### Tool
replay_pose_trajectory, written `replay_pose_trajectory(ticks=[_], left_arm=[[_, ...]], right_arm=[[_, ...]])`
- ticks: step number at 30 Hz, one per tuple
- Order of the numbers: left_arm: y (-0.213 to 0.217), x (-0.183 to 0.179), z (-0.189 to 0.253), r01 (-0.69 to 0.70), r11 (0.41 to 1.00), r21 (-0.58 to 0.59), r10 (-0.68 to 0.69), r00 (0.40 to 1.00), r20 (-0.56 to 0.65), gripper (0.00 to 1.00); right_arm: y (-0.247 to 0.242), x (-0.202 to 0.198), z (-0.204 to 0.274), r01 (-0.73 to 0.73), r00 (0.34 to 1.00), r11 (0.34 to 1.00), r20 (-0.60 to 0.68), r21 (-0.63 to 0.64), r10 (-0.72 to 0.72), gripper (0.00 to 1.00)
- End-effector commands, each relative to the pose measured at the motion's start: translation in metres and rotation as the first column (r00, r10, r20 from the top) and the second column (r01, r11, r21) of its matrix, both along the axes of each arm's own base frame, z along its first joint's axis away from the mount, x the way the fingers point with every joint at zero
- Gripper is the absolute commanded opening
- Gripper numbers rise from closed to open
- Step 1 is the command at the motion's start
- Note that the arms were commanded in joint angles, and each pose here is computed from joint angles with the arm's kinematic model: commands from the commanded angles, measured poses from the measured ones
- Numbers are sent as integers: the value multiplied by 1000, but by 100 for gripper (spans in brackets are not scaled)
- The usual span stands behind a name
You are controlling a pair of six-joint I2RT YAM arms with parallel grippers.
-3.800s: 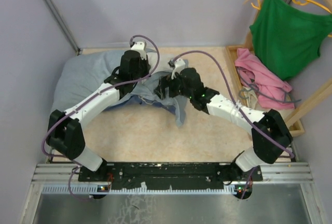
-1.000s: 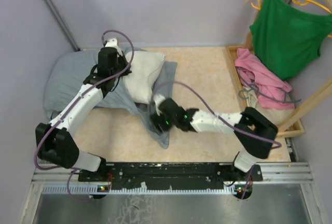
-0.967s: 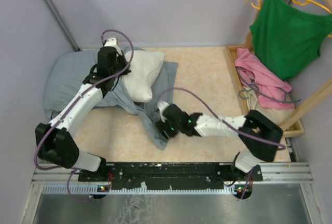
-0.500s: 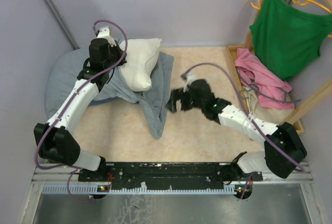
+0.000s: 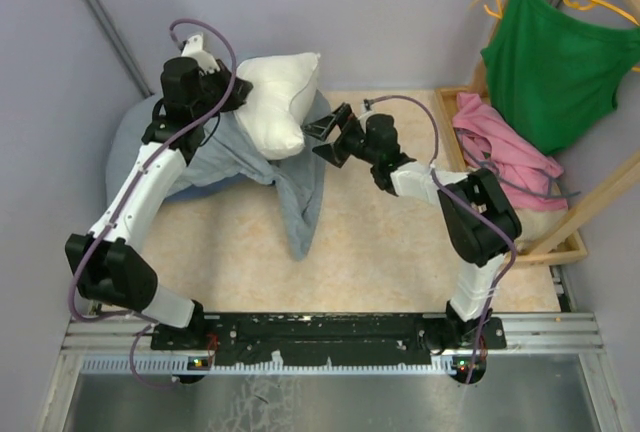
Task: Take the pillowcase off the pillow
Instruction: Remove the pillow from the pillowcase.
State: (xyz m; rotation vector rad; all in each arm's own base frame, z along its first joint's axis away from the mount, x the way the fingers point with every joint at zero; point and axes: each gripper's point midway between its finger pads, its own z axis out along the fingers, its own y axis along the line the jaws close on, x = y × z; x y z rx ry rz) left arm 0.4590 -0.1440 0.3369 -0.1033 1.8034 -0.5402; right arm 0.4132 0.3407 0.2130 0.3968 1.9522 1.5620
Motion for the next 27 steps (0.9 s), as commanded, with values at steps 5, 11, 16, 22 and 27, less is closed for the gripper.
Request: replay_pose_trajectory(ticks=[5,11,16,22,27], left_arm=[[-50,-10,73,221,966,-137,-191,960,205,0],[-45,-20,21,191,975,-116,-180,979,101,0],[-30,-35,-18,137,988,-78,-135,990,27,0],[-45,-54,-47,230,968,-98,-234,972,-35,0],[-55,-70,-98,227,973,-34,-229,963,-139,0]], right_arm=[[8,10,104,-18,963,948,259,319,-69,99],[-8,1,117,-38,938,900,325,435,-118,99],[-26,-10,116,-57,928,858,345,510,-144,99],[-13,2,108,-53,944,876,310,480,-112,99],[-10,3,121,-52,927,906,359,419,-113,99]])
